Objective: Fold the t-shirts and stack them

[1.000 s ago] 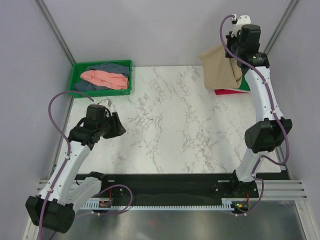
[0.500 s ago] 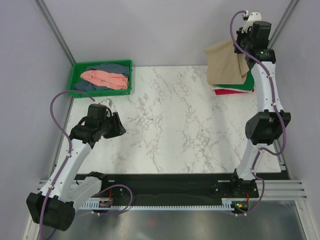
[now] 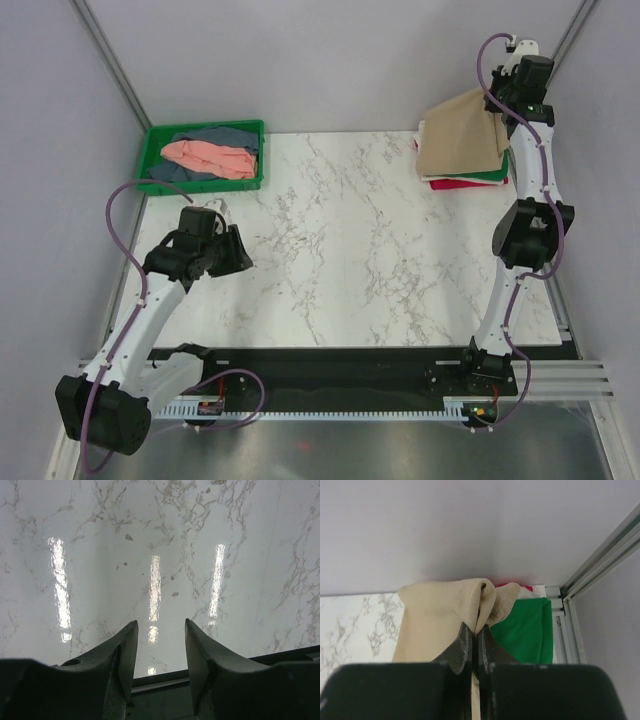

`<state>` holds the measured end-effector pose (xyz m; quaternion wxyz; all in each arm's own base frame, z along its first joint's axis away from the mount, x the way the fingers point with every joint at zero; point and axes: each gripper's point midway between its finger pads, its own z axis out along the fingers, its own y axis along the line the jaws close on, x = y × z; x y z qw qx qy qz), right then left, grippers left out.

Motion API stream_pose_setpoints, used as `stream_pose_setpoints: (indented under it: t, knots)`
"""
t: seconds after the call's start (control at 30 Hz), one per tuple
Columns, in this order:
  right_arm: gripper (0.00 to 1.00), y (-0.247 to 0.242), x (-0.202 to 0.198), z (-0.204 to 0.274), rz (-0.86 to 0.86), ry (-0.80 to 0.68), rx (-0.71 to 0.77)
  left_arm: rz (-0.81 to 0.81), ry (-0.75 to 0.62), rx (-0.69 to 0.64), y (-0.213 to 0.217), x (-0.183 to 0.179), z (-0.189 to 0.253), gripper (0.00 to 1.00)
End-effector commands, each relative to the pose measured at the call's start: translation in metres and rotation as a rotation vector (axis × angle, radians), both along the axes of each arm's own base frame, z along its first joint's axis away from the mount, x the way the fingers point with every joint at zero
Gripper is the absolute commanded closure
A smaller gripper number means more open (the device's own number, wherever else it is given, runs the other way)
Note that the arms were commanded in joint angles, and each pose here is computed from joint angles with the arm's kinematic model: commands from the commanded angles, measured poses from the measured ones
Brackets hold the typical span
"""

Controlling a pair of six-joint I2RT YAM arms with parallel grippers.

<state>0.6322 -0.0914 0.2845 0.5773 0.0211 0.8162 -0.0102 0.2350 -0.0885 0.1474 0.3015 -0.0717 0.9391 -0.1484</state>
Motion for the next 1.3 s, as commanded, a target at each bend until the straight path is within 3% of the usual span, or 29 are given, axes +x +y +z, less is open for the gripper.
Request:
stream_pose_setpoints:
  t: [0.0, 0.37, 0.4, 0.47, 0.5, 0.57, 0.6, 0.7, 0.83, 0.97, 1.07, 1.17, 1.27]
  knots:
    - [1.0, -0.019, 0.028, 0.039, -0.014, -0.2, -0.001, 0.007, -0.019, -0.01, -0.001, 0.007, 0.002, 0.5]
    - [0.98, -0.08, 0.08, -0.076, -0.142, -0.226, 0.127, 0.005, 0.015, -0.002, -0.002, 0.009, -0.006, 0.51]
    - [0.83, -0.085, 0.081, -0.098, -0.173, -0.195, 0.134, 0.005, 0.018, -0.001, -0.002, 0.009, -0.007, 0.51]
    - [0.7, -0.089, 0.08, -0.112, -0.196, -0.179, 0.138, 0.003, 0.021, -0.001, -0.002, 0.009, -0.008, 0.51]
    - [0.51, -0.093, 0.079, -0.117, -0.218, -0.176, 0.133, 0.004, 0.024, 0.001, -0.002, 0.008, -0.009, 0.51]
    - [0.37, -0.1, 0.077, -0.113, -0.24, -0.183, 0.124, 0.002, 0.017, -0.003, -0.002, 0.009, -0.007, 0.51]
    - [0.29, -0.102, 0.075, -0.102, -0.245, -0.198, 0.118, 0.002, 0.014, -0.004, -0.002, 0.008, -0.006, 0.51]
    - [0.2, -0.108, 0.066, -0.059, -0.276, -0.257, 0.111, 0.003, 0.009, -0.004, -0.002, 0.008, -0.005, 0.51]
    - [0.14, -0.111, 0.045, 0.013, -0.322, -0.358, 0.097, 0.0, 0.002, -0.009, -0.003, 0.008, -0.003, 0.51]
    - [0.1, -0.123, -0.007, 0.093, -0.477, -0.477, 0.108, -0.006, -0.021, -0.018, -0.004, 0.007, 0.003, 0.5]
    - [0.09, -0.113, -0.042, 0.142, -0.495, -0.558, 0.173, -0.011, -0.042, -0.024, -0.004, 0.007, 0.008, 0.5]
    - [0.02, -0.089, -0.075, 0.138, -0.472, -0.524, 0.301, -0.011, -0.076, -0.032, -0.004, 0.005, 0.017, 0.5]
    - [0.02, -0.037, -0.102, 0.118, -0.369, -0.48, 0.523, -0.037, -0.102, -0.056, -0.009, 0.004, 0.024, 0.5]
